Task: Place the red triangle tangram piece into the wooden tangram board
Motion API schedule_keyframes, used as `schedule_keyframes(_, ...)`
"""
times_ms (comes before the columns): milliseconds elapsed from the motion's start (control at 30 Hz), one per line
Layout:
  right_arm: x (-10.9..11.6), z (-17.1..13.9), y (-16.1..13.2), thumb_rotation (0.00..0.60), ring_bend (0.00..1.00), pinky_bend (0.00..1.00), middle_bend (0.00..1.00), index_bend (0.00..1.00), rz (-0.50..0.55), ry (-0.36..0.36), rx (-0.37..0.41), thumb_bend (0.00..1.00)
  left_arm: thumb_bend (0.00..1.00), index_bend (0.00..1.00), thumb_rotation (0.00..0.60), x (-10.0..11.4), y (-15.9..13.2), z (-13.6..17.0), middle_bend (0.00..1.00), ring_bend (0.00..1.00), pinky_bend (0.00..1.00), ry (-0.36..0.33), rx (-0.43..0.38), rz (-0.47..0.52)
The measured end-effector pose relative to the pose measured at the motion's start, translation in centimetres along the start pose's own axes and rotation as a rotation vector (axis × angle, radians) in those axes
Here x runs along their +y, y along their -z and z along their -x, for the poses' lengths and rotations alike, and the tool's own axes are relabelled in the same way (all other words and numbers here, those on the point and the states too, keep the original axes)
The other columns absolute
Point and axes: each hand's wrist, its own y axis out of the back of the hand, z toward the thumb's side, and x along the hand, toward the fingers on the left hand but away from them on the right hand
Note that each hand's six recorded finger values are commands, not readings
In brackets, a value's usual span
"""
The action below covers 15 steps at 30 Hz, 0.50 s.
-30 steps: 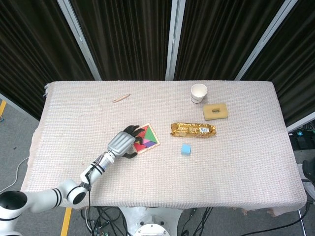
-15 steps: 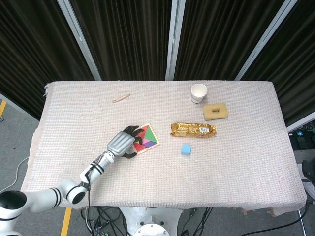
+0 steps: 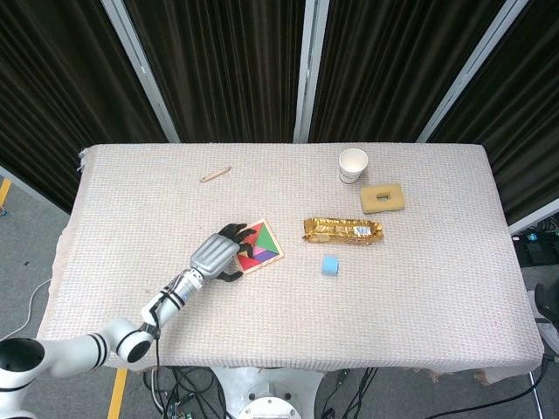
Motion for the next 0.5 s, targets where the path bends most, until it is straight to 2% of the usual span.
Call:
schedule_keyframes(367, -0.12, -0.02, 0.07, 0.6, 0.0, 0.0, 0.0, 0.0, -0.001, -0.003, -0.002, 0.35, 0.26, 0.39, 0.6, 0.48, -0.35, -0.04, 0.08, 0.0, 0.09, -0.032, -0.015, 0.004)
schedule_keyframes(500, -0.17, -0.04, 0.05, 0.6, 0.0, 0.0, 0.0, 0.0, -0.001, -0.006, -0.001, 0.35, 0.26, 0.39, 0.6, 0.29, -0.26, -0.21, 0.08, 0.0, 0.09, -0.021, -0.011, -0.005)
